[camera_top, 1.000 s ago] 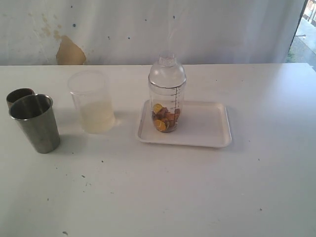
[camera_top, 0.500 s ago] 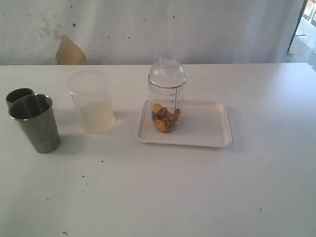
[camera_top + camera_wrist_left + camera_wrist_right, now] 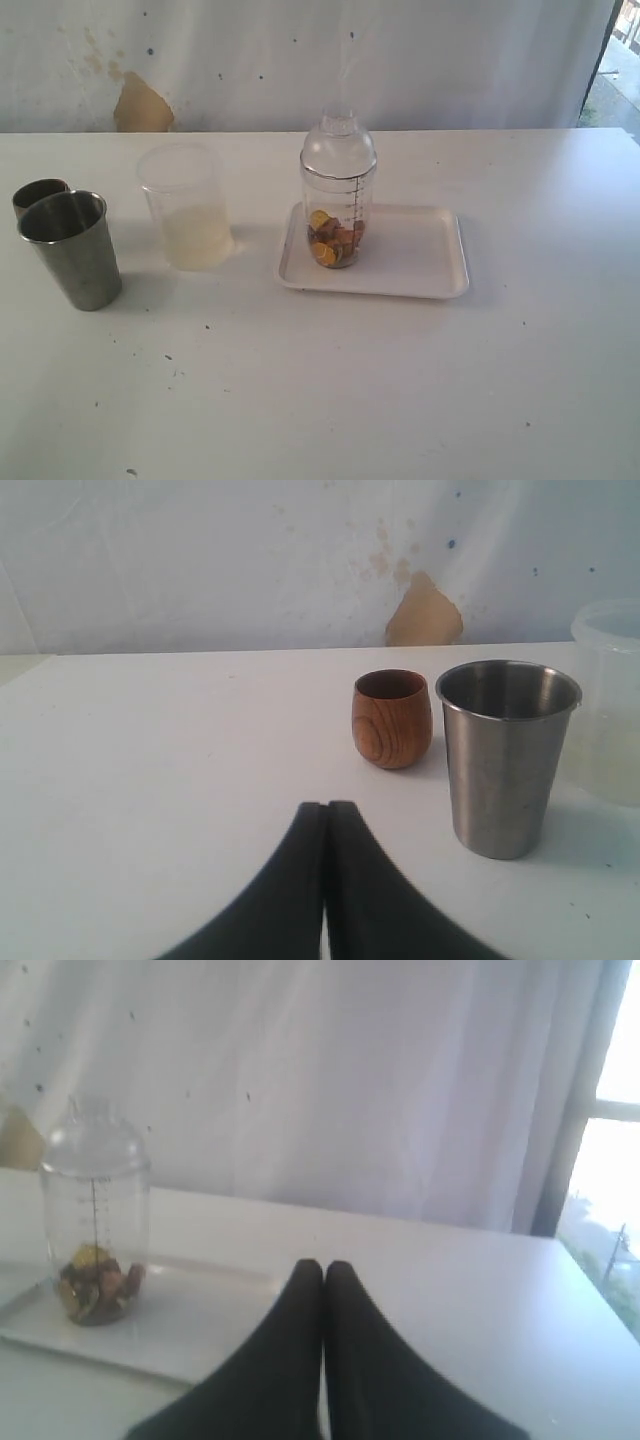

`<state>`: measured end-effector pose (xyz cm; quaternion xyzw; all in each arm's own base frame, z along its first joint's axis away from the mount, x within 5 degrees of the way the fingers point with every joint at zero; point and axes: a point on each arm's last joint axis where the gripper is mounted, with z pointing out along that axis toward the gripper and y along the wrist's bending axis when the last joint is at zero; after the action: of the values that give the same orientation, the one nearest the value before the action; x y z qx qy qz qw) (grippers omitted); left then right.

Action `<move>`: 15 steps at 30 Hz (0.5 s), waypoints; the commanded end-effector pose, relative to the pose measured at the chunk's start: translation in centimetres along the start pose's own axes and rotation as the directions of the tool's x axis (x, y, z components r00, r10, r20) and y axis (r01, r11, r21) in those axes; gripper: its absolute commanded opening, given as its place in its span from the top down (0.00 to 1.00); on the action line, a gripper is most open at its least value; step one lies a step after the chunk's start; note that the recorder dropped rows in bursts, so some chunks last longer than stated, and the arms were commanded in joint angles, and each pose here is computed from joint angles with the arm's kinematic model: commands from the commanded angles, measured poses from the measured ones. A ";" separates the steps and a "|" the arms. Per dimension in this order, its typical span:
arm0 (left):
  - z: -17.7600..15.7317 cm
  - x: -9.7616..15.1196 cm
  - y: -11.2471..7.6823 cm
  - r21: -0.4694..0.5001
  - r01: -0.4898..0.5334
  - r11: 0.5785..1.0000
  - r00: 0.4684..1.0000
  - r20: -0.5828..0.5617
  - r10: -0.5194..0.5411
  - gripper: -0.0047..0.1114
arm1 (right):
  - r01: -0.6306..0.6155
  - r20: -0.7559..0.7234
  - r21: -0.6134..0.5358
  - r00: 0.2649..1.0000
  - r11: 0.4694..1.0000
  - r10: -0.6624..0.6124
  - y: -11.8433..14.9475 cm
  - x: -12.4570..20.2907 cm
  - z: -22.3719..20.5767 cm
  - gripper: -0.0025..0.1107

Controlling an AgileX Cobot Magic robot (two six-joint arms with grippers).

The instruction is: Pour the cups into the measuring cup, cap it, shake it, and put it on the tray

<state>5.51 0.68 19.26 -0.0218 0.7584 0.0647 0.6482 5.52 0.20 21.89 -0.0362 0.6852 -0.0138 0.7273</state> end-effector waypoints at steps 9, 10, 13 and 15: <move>0.0 0.1 0.0 -0.001 -0.002 1.000 1.000 0.006 0.002 0.96 | 0.004 -0.313 -0.011 0.950 1.000 -0.007 0.2 3.7 -0.4 0.98; 0.0 0.1 0.0 -0.001 -0.002 1.000 1.000 0.006 0.002 0.96 | -0.001 -0.315 -0.010 0.949 1.000 -0.002 0.3 3.7 -0.4 0.98; 0.0 0.1 0.0 -0.001 -0.002 1.000 1.000 0.006 0.002 0.96 | -0.021 -0.315 -0.003 0.949 1.000 0.019 0.3 3.7 -0.4 0.98; 0.0 0.1 0.0 -0.001 -0.002 1.000 1.000 0.006 0.002 0.96 | -0.021 -0.315 -0.003 0.949 1.000 0.019 0.3 3.7 -0.4 0.98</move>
<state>5.51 0.68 19.26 -0.0218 0.7584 0.0647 0.6482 5.37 0.20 18.27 -0.0363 0.7917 -0.0120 0.6097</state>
